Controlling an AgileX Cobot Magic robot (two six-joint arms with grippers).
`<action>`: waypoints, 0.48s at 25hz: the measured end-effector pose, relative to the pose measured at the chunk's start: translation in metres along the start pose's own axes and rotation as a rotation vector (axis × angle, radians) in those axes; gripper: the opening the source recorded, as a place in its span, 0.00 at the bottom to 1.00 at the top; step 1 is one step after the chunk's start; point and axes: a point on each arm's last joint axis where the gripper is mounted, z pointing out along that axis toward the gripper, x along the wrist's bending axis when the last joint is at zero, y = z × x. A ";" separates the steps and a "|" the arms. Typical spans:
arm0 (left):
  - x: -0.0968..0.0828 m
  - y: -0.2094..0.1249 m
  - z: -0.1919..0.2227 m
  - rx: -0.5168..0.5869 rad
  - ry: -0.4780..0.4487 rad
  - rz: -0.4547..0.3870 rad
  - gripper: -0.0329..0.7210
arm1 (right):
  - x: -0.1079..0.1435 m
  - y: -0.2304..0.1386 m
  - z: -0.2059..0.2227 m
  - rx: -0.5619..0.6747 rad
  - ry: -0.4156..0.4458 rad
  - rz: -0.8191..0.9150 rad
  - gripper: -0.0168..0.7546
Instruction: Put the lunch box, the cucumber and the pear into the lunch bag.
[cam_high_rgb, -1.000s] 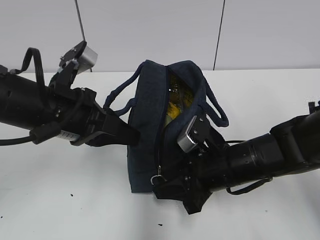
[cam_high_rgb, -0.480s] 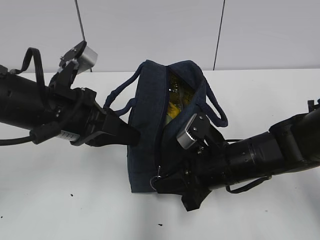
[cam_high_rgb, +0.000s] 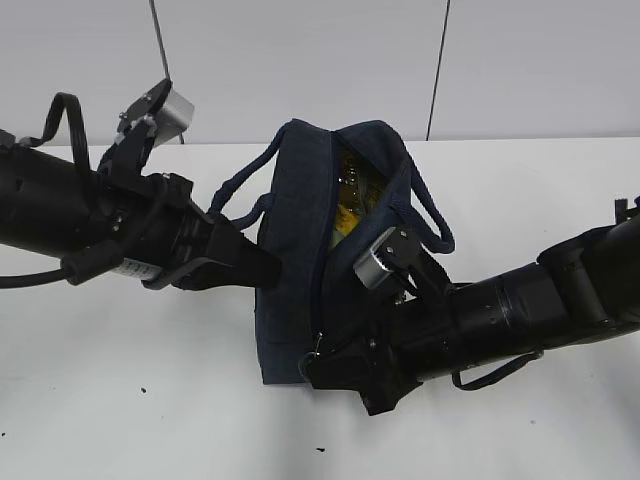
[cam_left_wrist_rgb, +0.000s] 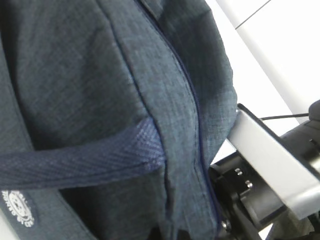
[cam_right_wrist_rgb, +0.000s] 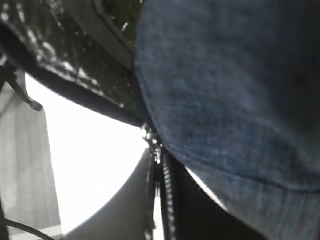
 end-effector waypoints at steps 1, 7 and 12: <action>0.000 0.000 0.000 0.000 0.000 0.000 0.03 | 0.000 0.000 0.000 0.000 0.003 0.021 0.03; -0.001 -0.003 0.000 0.035 -0.008 0.031 0.32 | 0.004 -0.003 0.000 0.033 0.036 0.156 0.03; 0.000 -0.005 0.000 0.053 -0.006 0.050 0.60 | 0.011 -0.001 -0.001 0.025 0.121 0.215 0.03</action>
